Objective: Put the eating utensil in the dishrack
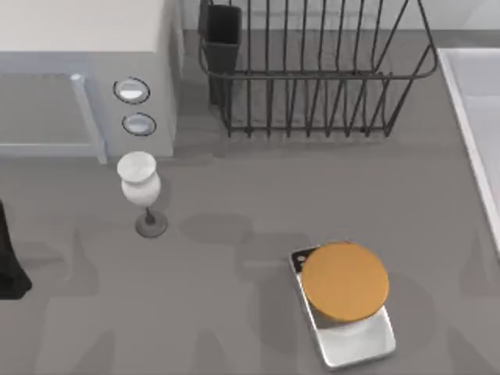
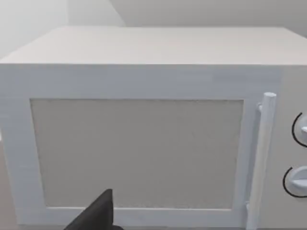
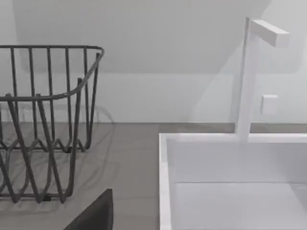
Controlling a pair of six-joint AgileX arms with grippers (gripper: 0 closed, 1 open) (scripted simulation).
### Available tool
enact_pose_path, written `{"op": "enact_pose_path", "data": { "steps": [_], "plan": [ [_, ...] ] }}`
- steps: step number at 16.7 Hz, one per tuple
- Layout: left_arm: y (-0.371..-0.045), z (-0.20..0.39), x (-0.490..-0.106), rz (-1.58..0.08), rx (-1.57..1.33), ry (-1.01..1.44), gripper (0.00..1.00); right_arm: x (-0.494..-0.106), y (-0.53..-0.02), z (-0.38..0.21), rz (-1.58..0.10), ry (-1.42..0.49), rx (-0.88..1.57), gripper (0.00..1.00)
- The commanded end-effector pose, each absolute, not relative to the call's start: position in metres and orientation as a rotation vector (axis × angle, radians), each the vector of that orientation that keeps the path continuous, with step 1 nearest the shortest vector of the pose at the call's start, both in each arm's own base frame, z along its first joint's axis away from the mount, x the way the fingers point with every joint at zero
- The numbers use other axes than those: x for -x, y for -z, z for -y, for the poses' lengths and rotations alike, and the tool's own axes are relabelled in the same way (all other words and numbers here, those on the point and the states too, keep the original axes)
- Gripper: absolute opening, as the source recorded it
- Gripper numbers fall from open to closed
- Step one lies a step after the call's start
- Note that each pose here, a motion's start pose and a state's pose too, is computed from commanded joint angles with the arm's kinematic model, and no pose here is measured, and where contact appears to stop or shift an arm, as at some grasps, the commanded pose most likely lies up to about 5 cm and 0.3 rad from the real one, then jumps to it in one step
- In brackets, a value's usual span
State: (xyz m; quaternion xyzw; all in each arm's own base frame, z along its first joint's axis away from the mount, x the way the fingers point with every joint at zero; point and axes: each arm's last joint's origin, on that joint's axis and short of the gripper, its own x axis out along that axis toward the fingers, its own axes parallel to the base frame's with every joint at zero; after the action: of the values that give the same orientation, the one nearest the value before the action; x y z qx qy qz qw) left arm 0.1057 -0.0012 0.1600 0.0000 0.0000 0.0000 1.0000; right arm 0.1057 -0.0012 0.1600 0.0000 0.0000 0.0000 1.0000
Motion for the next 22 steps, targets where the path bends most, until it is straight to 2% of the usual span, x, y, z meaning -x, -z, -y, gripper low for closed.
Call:
{"op": "enact_pose_path", "data": {
  "steps": [4, 7, 10, 14, 18, 22],
  "plan": [
    [-0.16, 0.001, -0.106, 0.0, 0.0, 0.0, 1.0, -0.106, -0.165, 0.003, -0.034, 0.017, 0.029, 1.0],
    [-0.16, 0.001, -0.106, 0.0, 0.0, 0.0, 1.0, -0.109, -0.179, 0.01, -0.168, 0.073, 0.123, 1.0],
    [-0.16, 0.001, -0.106, 0.0, 0.0, 0.0, 1.0, -0.12, -0.195, 0.023, -0.417, 0.126, 0.239, 1.0],
    [-0.16, 0.001, -0.106, 0.0, 0.0, 0.0, 1.0, -0.147, -0.205, 0.053, -0.858, 0.11, 0.347, 1.0],
    [-0.16, 0.001, -0.106, 0.0, 0.0, 0.0, 1.0, -0.173, -0.205, 0.092, -1.228, -0.009, 0.363, 1.0],
    [-0.16, 0.001, -0.106, 0.0, 0.0, 0.0, 1.0, -0.19, -0.199, 0.129, -1.455, -0.164, 0.313, 1.0]
  ]
}}
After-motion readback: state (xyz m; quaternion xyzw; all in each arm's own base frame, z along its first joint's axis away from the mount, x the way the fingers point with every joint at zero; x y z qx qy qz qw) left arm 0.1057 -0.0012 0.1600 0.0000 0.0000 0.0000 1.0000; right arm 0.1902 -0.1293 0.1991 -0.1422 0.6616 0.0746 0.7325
